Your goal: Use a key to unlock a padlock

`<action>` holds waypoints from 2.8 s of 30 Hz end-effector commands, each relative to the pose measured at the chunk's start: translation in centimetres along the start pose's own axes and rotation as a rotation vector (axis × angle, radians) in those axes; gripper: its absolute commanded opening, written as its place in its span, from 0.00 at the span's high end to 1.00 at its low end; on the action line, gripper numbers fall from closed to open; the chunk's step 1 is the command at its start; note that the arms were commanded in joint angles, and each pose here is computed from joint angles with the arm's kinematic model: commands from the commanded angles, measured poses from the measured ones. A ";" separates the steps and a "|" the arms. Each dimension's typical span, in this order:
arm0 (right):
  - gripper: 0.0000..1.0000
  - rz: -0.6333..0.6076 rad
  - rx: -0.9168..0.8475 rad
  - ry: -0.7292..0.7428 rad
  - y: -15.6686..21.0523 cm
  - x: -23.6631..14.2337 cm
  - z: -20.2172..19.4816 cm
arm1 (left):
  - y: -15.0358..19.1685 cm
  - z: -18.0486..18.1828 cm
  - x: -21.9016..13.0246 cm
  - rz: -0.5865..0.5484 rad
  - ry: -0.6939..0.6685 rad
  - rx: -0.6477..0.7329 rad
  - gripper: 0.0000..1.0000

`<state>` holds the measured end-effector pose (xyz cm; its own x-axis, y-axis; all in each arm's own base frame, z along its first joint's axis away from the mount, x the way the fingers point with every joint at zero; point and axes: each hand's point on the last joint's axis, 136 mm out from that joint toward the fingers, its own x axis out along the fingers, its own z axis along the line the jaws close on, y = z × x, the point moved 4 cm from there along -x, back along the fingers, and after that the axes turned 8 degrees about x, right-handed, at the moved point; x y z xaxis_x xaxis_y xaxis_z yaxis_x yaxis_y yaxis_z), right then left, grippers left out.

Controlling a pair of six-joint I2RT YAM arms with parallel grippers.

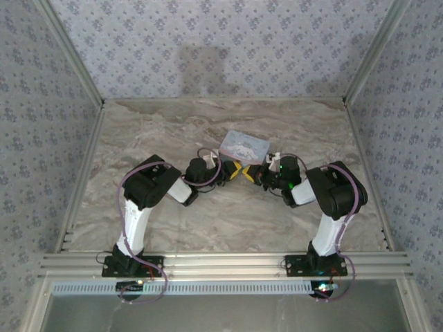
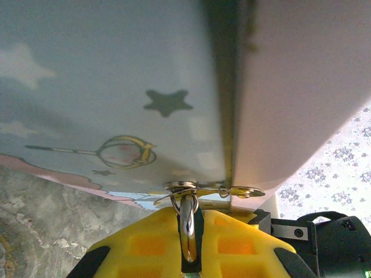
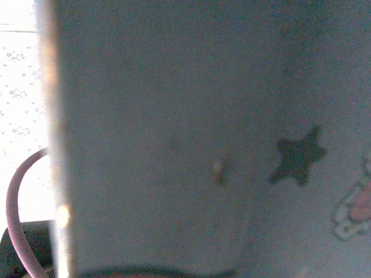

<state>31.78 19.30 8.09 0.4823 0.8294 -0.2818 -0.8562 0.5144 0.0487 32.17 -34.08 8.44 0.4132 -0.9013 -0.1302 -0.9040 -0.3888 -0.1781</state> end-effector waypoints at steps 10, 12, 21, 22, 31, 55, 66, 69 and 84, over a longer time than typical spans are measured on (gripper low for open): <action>0.72 -0.010 -0.132 0.197 1.3 -3.9 -0.7 | 1.8 -0.1 -1.3 0.073 0.062 0.050 1.00; 0.70 -0.004 -0.177 0.271 1.8 -5.0 -0.7 | 1.8 0.2 -1.3 0.073 0.054 0.048 1.00; 0.70 0.054 -0.590 0.598 4.1 -7.0 1.3 | 2.0 0.7 -1.6 0.075 0.037 0.039 1.00; 0.69 0.061 -0.637 0.613 4.3 -6.8 1.7 | 2.0 0.6 -1.6 0.075 0.038 0.041 1.00; 0.62 0.102 -0.952 0.777 5.3 -2.8 2.9 | 2.2 0.5 -1.6 0.084 0.034 0.037 1.00; 0.83 0.154 -1.214 1.014 4.9 2.2 1.2 | 2.5 0.0 -1.7 0.105 0.055 0.031 1.00; 1.00 0.253 -1.110 0.890 5.8 2.2 0.8 | 2.9 1.9 -2.2 0.108 0.001 0.028 0.95; 1.00 0.267 -1.104 0.864 6.1 2.3 0.3 | 3.1 2.5 -2.5 0.103 -0.025 0.020 0.75; 1.00 0.275 -1.183 0.811 5.6 1.6 -0.5 | 0.9 2.6 -7.5 -0.025 -0.115 0.040 0.39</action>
<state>27.68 24.02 7.16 0.3749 0.3177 -0.8710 -0.7712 -0.4145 -0.4831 28.18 -29.08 7.11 0.3996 -0.8995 -0.1767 -0.9094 -0.3646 -0.2002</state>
